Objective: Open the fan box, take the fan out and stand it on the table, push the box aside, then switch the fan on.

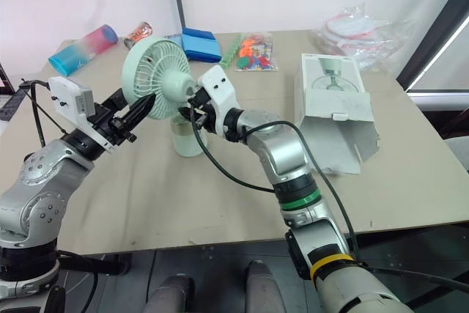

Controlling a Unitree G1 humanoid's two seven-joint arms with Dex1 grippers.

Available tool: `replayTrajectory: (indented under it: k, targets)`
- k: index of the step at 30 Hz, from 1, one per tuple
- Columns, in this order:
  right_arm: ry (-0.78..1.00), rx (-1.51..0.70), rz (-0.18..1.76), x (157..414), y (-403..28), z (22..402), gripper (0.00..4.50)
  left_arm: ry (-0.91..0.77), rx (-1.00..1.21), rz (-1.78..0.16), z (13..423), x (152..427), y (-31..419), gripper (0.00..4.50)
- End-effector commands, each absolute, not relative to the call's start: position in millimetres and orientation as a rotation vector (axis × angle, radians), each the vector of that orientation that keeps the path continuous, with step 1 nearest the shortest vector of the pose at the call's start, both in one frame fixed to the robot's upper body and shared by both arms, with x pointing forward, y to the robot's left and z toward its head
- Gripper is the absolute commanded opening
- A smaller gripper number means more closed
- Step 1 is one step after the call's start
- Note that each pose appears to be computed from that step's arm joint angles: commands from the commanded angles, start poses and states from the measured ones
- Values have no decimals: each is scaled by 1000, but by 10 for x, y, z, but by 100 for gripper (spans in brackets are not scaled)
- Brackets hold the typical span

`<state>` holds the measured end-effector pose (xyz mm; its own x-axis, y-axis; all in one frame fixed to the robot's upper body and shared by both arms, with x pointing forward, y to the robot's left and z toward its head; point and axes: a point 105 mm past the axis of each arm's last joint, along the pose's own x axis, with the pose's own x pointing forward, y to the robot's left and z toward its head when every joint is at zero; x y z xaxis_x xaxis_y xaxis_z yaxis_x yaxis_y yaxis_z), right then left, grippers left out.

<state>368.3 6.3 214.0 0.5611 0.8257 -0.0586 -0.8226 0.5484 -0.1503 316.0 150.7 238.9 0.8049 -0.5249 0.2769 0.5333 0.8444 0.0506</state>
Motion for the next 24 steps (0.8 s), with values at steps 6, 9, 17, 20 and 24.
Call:
replayTrajectory:
  k: [6,9,17,20,24]
  targets:
    - [-83,-156,1010,3615,121,2337,149,-405,-4,-573,2639,3063,1510,190]
    - [-80,-157,1013,3613,123,2327,149,-406,-5,-576,2644,3062,1504,190]
    - [-73,-152,1001,3642,133,2309,149,-408,-9,-583,2653,3058,1475,190]
    - [-70,-142,999,3646,138,2303,68,-408,-10,-585,2647,3052,1461,190]
    - [-64,-133,1003,3644,145,2295,29,-407,-16,-584,2645,3047,1458,190]
